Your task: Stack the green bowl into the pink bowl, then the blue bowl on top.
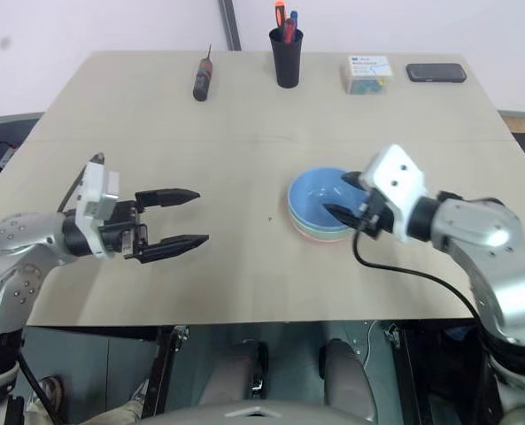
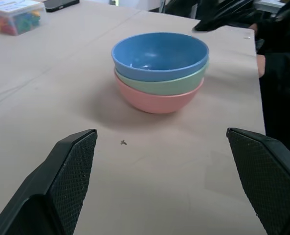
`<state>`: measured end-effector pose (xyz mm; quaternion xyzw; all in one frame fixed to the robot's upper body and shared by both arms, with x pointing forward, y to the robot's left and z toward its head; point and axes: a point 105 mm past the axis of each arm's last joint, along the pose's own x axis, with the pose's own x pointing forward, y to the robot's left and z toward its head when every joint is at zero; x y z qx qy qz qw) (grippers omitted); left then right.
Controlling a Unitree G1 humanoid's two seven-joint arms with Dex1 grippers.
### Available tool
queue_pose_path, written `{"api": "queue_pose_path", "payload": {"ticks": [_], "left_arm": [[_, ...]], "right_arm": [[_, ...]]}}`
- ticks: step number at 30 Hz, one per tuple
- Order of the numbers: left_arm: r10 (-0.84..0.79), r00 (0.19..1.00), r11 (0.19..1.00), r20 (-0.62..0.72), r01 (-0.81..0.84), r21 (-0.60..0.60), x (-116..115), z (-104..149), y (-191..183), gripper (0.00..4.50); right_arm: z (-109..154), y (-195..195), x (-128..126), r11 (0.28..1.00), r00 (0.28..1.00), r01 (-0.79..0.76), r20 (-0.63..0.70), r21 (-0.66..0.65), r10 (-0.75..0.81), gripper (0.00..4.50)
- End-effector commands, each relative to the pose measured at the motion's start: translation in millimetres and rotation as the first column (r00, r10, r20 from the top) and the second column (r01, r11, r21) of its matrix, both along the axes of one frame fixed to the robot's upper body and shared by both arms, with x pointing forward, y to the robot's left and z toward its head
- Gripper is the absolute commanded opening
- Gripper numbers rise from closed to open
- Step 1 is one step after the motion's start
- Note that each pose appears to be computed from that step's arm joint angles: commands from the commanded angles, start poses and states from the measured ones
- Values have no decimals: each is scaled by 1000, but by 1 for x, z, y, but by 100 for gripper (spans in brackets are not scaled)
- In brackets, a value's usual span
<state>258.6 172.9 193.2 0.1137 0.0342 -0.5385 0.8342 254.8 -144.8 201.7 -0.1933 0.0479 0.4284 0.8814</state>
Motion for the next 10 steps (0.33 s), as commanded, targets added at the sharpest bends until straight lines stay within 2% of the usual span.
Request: {"api": "queue_pose_path", "payload": {"ticks": [1,2,5,10], "left_arm": [[-33,999,999,11,33,-22,-10,7,-7,450],[-10,1000,1000,15,10,-15,-9,7,-5,450],[45,999,999,17,-45,3,-5,6,1,450],[42,999,999,0,-42,5,-10,5,3,450]], "right_arm": [[0,-27,-23,999,999,8,-50,34,-6,416],[-4,-43,-26,998,997,65,-41,11,-64,446],[-11,-74,-37,988,986,155,-60,-28,-156,446],[-8,-89,-42,985,983,174,-52,0,-173,446]]}}
